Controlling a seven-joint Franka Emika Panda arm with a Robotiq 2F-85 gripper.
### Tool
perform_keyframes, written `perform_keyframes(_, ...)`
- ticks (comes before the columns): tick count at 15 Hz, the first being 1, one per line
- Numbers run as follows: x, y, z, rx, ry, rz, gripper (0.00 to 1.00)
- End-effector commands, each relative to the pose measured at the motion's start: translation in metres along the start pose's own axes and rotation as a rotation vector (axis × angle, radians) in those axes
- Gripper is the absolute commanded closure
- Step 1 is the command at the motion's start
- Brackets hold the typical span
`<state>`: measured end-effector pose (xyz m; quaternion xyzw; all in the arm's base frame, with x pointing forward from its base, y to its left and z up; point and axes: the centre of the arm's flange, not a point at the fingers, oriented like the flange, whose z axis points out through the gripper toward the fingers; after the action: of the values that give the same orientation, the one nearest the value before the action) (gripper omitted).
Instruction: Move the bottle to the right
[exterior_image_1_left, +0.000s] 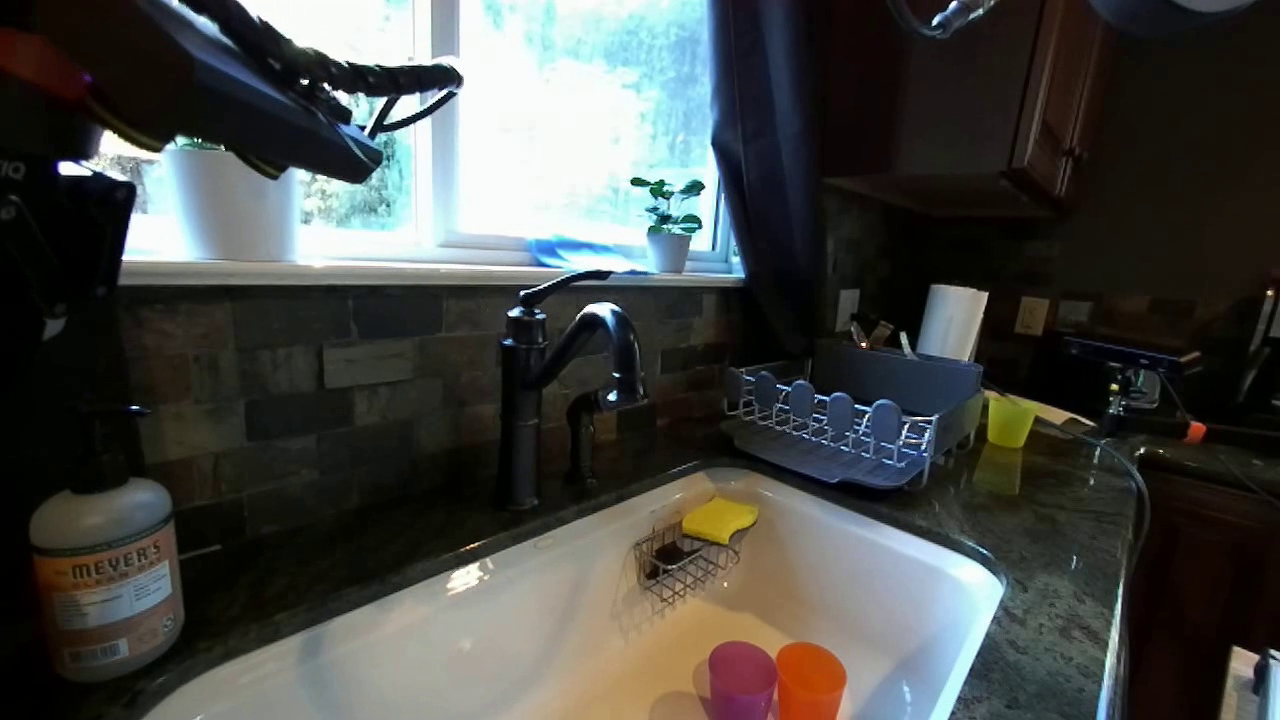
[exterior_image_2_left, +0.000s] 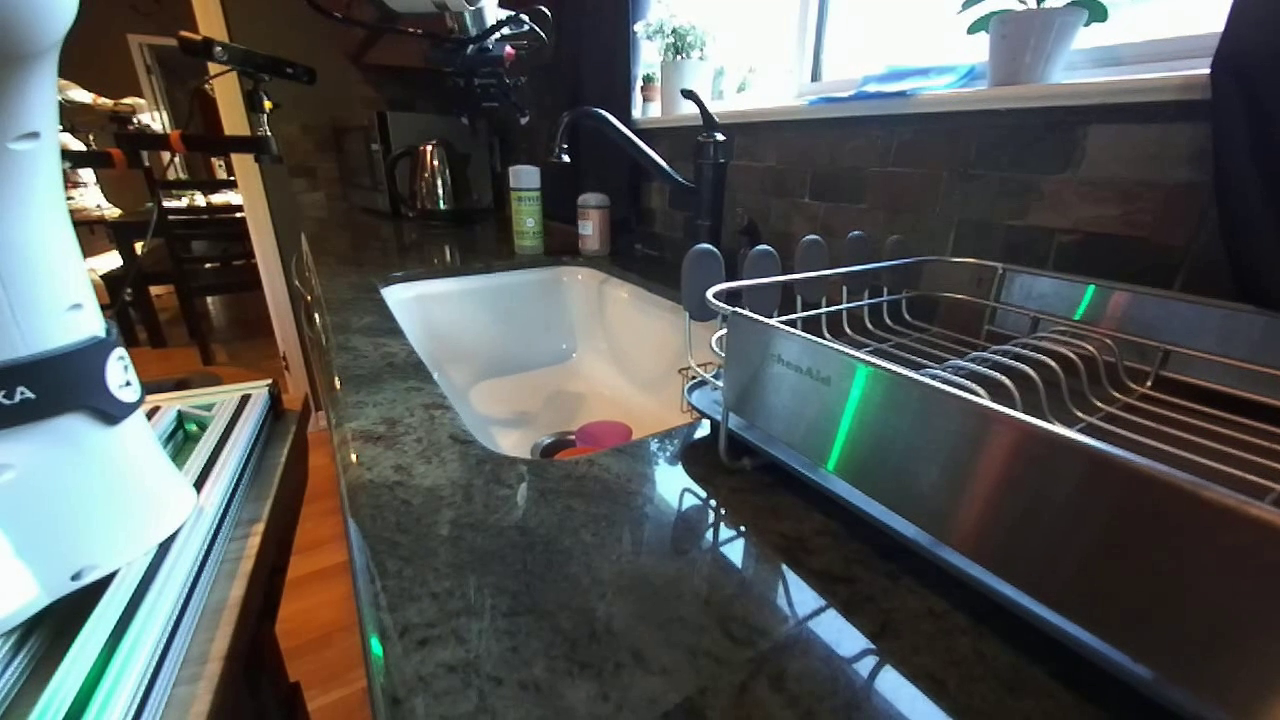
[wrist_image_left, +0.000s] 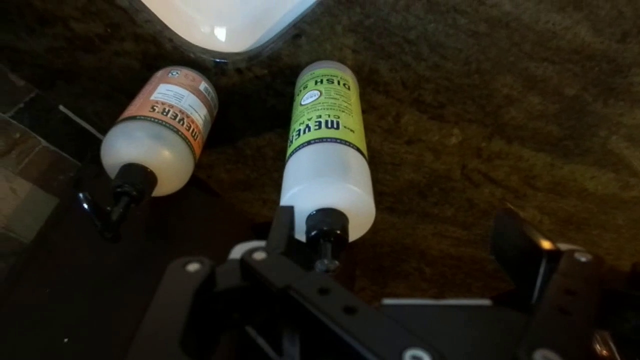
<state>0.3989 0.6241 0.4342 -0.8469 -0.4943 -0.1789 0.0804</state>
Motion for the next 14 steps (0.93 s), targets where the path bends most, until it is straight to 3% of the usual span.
perform_keyframes(1, 0.000, 0.009, 0.008, -0.006, -0.009, 0.014, 0.00)
perform_keyframes(7, 0.011, 0.040, 0.029, -0.017, -0.002, 0.043, 0.00)
perform_keyframes(8, 0.016, 0.041, 0.031, -0.013, 0.000, 0.037, 0.09)
perform_keyframes(10, 0.024, 0.040, 0.034, -0.009, 0.007, 0.023, 0.15)
perform_keyframes(11, 0.027, 0.039, 0.034, -0.005, 0.008, 0.023, 0.10)
perform_keyframes(14, 0.034, 0.035, 0.038, 0.007, 0.012, 0.029, 0.11)
